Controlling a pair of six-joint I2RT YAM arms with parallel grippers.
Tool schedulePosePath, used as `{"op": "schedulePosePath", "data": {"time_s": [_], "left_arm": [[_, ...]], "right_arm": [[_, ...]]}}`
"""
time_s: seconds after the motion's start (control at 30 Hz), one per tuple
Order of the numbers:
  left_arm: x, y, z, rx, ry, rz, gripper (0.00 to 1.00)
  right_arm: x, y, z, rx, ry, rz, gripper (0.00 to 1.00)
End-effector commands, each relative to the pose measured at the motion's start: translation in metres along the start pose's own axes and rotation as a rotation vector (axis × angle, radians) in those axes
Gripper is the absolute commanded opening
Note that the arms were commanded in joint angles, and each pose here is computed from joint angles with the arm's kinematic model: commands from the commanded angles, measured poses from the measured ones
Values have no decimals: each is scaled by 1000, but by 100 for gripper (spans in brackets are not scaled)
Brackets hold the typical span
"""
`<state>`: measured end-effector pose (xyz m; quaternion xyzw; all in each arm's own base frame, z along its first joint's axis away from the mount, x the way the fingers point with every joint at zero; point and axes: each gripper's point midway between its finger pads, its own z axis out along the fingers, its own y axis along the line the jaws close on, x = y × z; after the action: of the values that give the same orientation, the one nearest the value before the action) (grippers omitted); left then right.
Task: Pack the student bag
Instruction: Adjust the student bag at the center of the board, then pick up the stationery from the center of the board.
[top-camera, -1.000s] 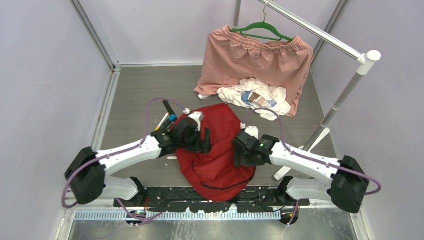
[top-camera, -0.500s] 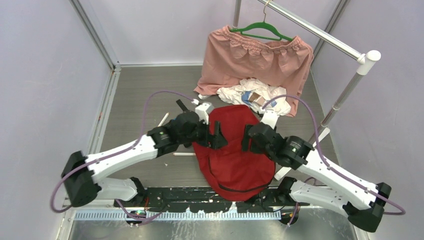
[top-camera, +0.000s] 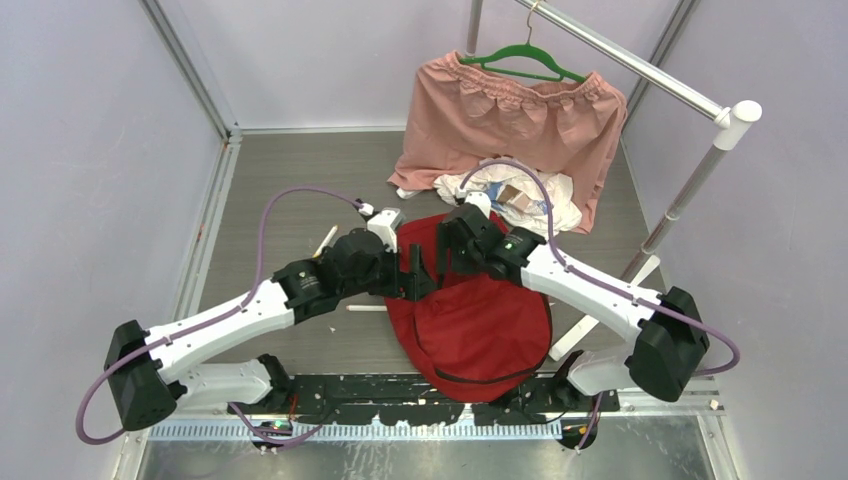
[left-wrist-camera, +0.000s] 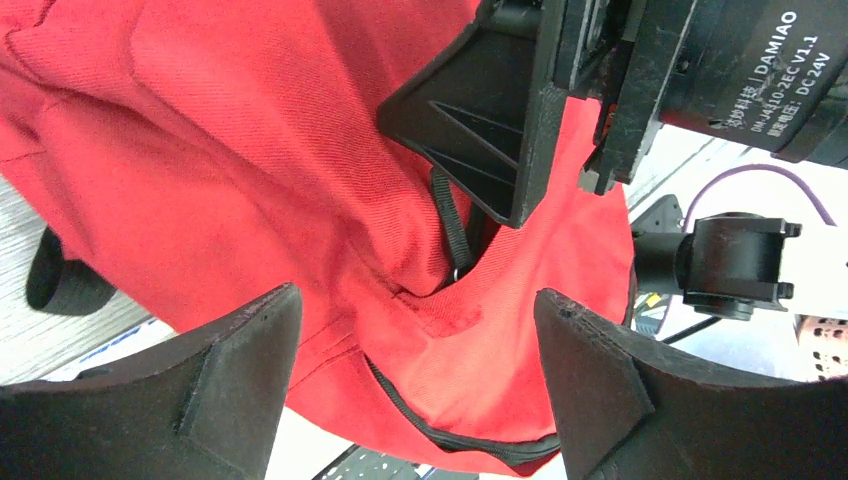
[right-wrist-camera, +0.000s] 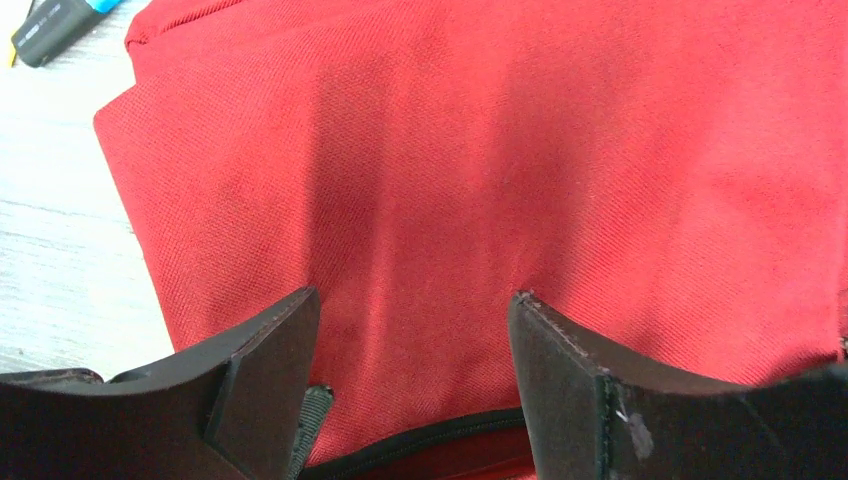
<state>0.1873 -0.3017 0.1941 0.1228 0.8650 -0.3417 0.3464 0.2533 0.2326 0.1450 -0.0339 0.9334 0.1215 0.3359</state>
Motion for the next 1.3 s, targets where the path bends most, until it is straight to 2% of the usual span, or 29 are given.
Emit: {"op": "schedulePosePath", "data": {"time_s": [0.0, 0.3, 0.63, 0.8, 0.93, 1.1, 1.2, 1.27], "left_arm": [[-10, 1, -14, -18, -53, -32, 86], [6, 3, -13, -9, -19, -133, 84], [18, 54, -46, -194, -49, -47, 87], [17, 57, -52, -188, -55, 44, 89], [24, 60, -46, -178, -39, 69, 89], [34, 86, -37, -289, -44, 56, 89], [46, 114, -39, -412, -24, 62, 88], [52, 140, -48, -557, -26, 36, 88]], "right_arm": [[-6, 21, -6, -95, -3, 40, 74], [58, 15, -47, -220, 105, 195, 72], [85, -26, -23, -25, 124, 169, 74], [84, -32, -26, 31, 158, 123, 74], [77, -43, -36, 61, 112, 124, 76], [85, -48, -30, 91, 128, 158, 77], [84, -46, -29, 90, 131, 179, 76], [76, -44, -32, 76, 97, 193, 76]]}}
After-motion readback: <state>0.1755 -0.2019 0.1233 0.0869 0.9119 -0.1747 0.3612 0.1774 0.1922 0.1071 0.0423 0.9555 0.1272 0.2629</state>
